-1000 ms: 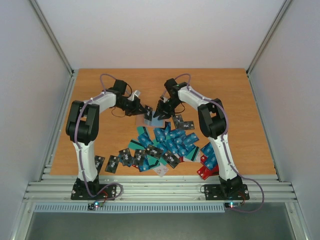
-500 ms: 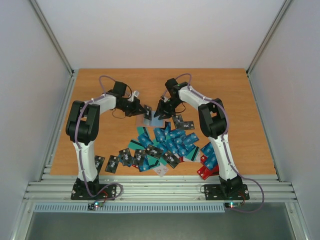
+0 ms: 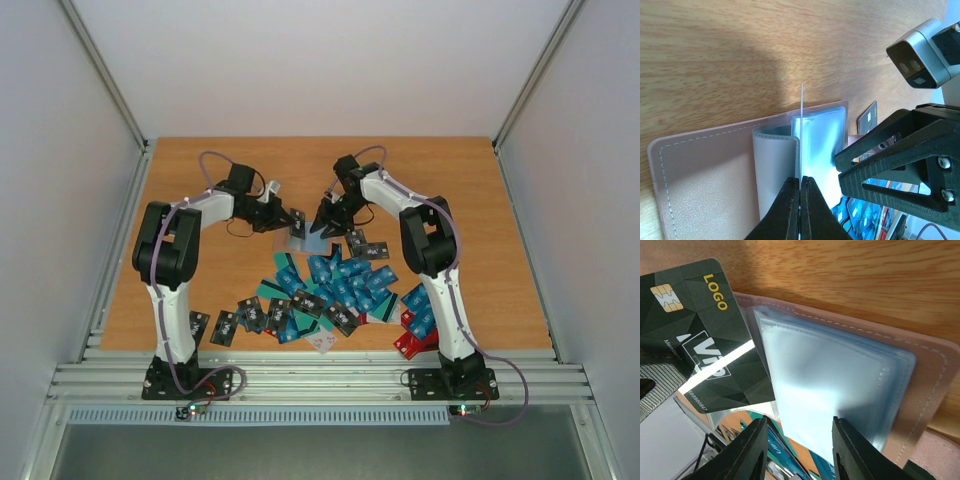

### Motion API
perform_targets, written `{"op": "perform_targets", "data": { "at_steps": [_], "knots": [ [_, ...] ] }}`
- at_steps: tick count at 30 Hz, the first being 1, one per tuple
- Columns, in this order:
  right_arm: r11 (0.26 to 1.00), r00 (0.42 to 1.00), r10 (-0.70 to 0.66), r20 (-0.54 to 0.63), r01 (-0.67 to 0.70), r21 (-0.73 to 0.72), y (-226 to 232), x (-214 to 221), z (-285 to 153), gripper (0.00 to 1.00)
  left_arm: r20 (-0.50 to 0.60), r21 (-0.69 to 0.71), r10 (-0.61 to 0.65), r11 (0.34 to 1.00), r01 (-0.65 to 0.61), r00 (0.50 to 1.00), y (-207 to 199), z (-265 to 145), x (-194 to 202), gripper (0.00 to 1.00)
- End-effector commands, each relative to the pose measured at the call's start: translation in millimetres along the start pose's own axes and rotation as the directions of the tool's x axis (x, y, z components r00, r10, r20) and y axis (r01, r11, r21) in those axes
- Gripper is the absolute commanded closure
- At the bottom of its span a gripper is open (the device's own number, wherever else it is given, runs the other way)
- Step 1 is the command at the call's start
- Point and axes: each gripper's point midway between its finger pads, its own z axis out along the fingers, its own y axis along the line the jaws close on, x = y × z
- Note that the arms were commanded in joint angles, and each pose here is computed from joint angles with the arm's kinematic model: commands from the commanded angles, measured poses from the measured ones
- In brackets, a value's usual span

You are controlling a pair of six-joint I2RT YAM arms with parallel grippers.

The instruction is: Put the credit cards into the card holder

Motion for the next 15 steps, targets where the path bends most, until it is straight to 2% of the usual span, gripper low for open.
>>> {"op": "perform_targets", "data": {
  "at_steps": [1,8,15],
  "knots": [
    [1.0,0.999,-0.029,0.039,0.029,0.001,8,1,-25,0.63,0.005,0.019,0.027,0.999,-0.027,1.0,0,6,0,1.0],
    [0.999,0.997,-0.031,0.065,0.029,0.019,-1,6,-40,0.62,0.001,0.039,0.037,0.999,-0.037,0.999,-3,7,3,1.0],
    [0.999,0.999,0.004,0.044,-0.006,0.031,-21,10,-25,0.64,-0.004,0.044,0.043,0.998,-0.042,0.999,-3,8,5,1.0]
  ]
}}
